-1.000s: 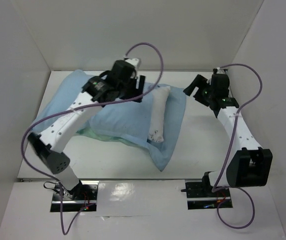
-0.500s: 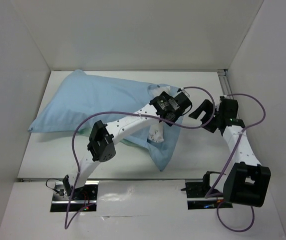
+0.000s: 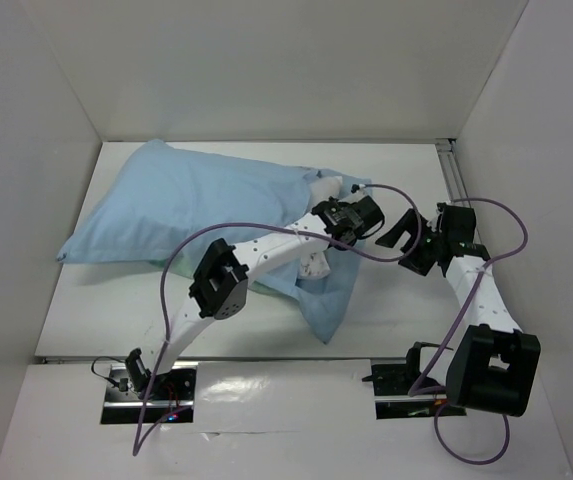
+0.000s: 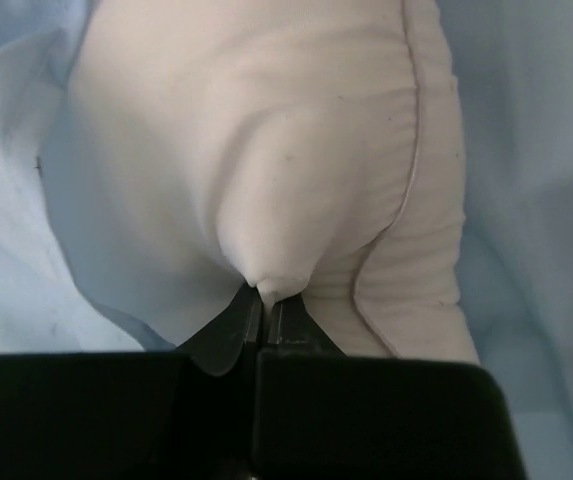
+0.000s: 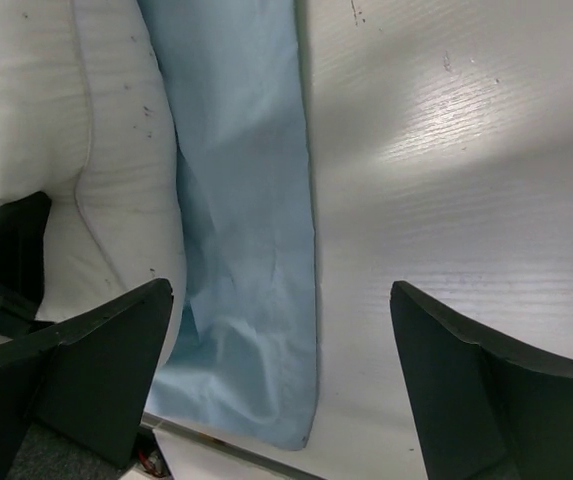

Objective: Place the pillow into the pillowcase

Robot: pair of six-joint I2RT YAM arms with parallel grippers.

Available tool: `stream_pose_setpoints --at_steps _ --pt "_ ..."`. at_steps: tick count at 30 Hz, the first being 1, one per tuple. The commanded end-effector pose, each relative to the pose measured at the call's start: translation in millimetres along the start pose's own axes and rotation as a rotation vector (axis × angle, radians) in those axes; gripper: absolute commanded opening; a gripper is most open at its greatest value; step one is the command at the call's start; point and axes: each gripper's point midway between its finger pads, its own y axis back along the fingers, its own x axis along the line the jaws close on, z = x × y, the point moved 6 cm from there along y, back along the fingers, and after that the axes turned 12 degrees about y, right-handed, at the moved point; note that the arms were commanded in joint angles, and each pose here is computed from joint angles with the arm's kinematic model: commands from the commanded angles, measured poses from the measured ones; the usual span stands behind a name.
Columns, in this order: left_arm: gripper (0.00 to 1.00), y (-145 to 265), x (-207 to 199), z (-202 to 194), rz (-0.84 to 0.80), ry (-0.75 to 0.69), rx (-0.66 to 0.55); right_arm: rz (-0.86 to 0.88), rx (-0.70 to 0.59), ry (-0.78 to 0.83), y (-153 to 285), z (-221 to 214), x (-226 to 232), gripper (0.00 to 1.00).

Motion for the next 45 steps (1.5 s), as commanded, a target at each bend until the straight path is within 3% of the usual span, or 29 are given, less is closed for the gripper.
stream_pose_setpoints --at_steps 1,5,6,11,13,14,20,29,30,32,34,39,41,44,45 --pt "0.0 24.3 32.9 28.6 -0.105 0.152 -0.013 0.048 -0.024 0.022 2.9 4.9 5.9 0.97" --pt "0.0 89.7 98.9 73.4 -0.441 0.392 -0.096 0.131 -0.055 0.063 3.8 16.3 17.2 0.95" --pt "0.0 118.4 118.1 75.9 -0.6 0.461 -0.106 0.161 -0.061 0.102 4.4 18.9 26.6 0.95" --pt "0.0 132.3 199.0 78.9 -0.807 0.691 -0.178 0.31 -0.116 0.263 8.3 33.7 90.5 0.93" --pt "0.0 134.7 212.2 79.4 -0.859 0.722 -0.194 0.32 -0.117 0.295 3.6 33.1 112.0 0.91" --pt "0.0 134.2 221.7 77.7 -0.893 0.742 -0.197 0.366 -0.105 0.33 -0.3 29.9 136.0 0.85" --pt "0.0 121.9 227.5 65.3 -0.975 0.805 -0.166 0.429 -0.11 0.338 -35.6 23.7 201.5 0.73" --pt "0.0 122.6 225.6 60.5 -1.01 0.83 -0.162 0.321 -0.003 0.316 -119.8 -18.1 226.4 0.58" --pt "0.0 124.1 230.2 58.7 -1.007 0.858 -0.164 0.285 0.011 0.304 -126.9 -27.2 225.3 0.59" --pt "0.0 126.2 233.4 61.1 -1.028 0.866 -0.195 0.223 -0.01 0.277 -142.3 -29.4 221.6 0.75" --pt "0.0 129.9 236.3 60.0 -1.047 0.889 -0.192 0.201 -0.007 0.26 -157.0 -37.6 216.9 0.81" --pt "0.0 139.0 245.1 60.3 -1.096 0.9 -0.205 0.153 -0.064 0.252 -185.5 -39.3 222.3 0.82" --pt "0.0 145.9 251.1 57.1 -1.118 0.906 -0.209 0.056 -0.073 0.262 -207.2 -38.0 212.9 0.76" --pt "0.0 147.7 270.2 53.9 -1.11 0.948 -0.242 0.017 -0.051 0.225 -224.2 -31.7 196.2 0.53" --pt "0.0 150.5 274.5 53.0 -1.114 0.949 -0.251 0.028 -0.058 0.217 -225.4 -28.4 194.2 0.32"
